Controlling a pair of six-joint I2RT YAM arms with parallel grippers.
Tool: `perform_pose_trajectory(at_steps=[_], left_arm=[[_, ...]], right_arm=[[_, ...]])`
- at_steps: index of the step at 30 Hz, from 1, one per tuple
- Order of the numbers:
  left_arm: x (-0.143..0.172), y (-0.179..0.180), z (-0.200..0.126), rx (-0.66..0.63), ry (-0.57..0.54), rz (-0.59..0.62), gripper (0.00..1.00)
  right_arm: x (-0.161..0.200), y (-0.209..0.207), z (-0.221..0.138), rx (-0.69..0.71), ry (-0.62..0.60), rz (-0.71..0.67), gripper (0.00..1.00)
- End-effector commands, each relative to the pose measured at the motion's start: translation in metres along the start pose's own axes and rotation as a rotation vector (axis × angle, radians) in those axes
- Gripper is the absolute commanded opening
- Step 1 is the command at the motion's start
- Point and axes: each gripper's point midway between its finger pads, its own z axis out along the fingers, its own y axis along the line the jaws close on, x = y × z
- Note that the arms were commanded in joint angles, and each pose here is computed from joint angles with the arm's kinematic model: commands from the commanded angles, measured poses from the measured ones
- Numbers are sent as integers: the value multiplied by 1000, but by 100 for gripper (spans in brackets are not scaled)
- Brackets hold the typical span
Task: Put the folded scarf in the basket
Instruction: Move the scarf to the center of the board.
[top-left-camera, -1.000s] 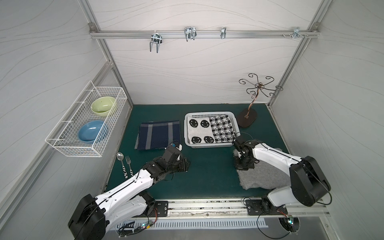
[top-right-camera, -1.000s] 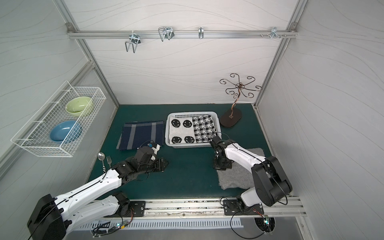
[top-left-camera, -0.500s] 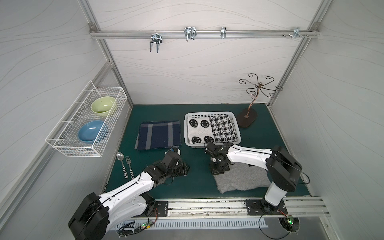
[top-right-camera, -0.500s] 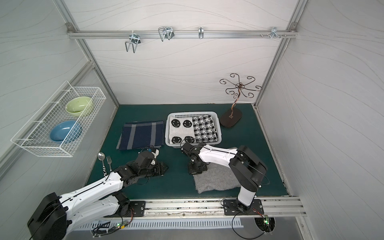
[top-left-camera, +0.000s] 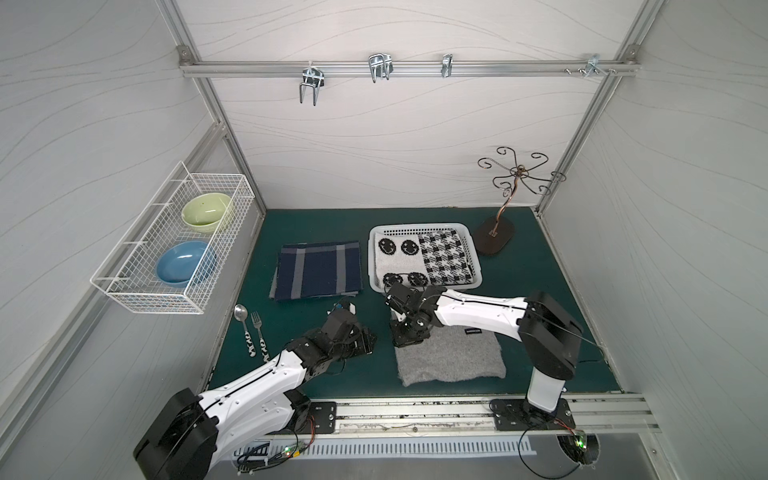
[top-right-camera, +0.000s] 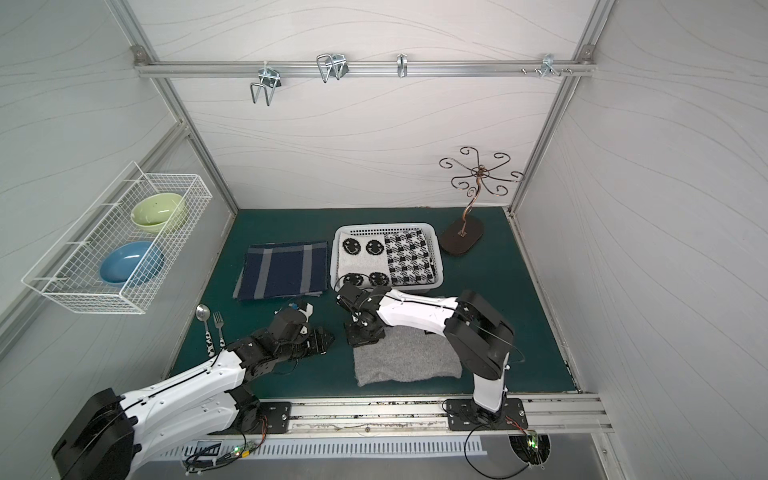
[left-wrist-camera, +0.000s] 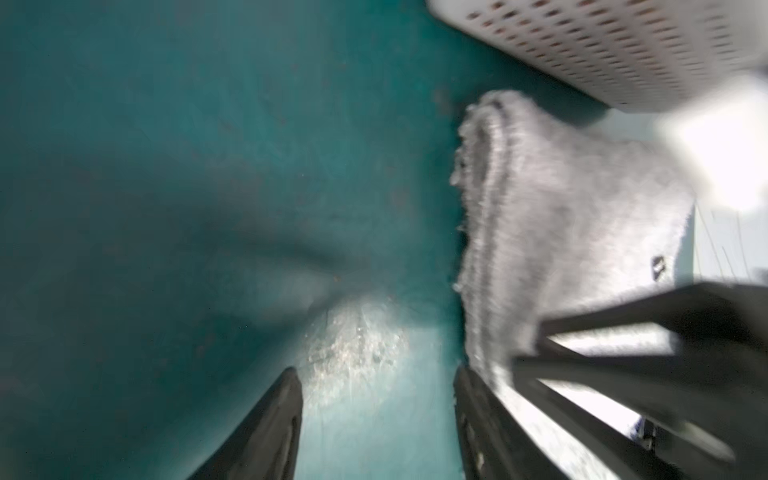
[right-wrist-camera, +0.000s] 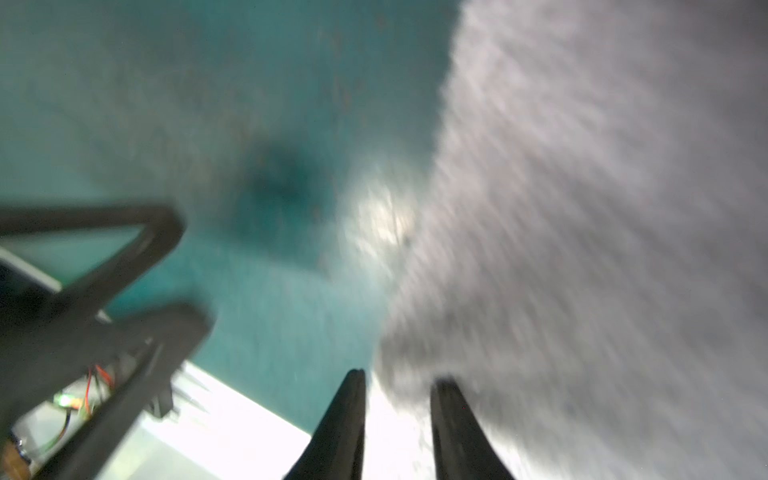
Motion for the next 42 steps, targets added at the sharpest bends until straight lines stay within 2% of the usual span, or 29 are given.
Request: perform_pose_trajectory(at_steps=[1,6,10,17,21,27,33,35,37,38,42], left_arm=[[-11,-29,10,106,-33,-20,65],[-11,-58,23,180,-68,15,70],[-17,-64,25,219,-142,-7,73],[2,-59,50,172,-33,-7,77],[12,-60,62,178,-33,-23,78],[37,-76,82,177,20,-13,75],[50,-79,95,225,36,-32,44],[50,-81,95,240,40,-15,22],[49,-78,91,247,45,-16,4],[47,-72,87,237,43,-19,0],[41,-27,65,135,78,-40,0]], right_arm=[[5,-18,-40,-28,-77,21,31],[18,-57,-82,-52,-178,74,31],[29,-88,-100,-63,-223,122,31],[46,-107,-108,-95,-239,139,31],[44,-112,-120,-104,-274,144,31],[39,-120,-127,-151,-303,182,31],[38,-125,-125,-151,-306,185,32],[36,-129,-120,-166,-309,198,32],[34,-135,-116,-189,-310,231,32],[32,-138,-115,-198,-310,242,31],[28,-148,-110,-203,-314,262,37]])
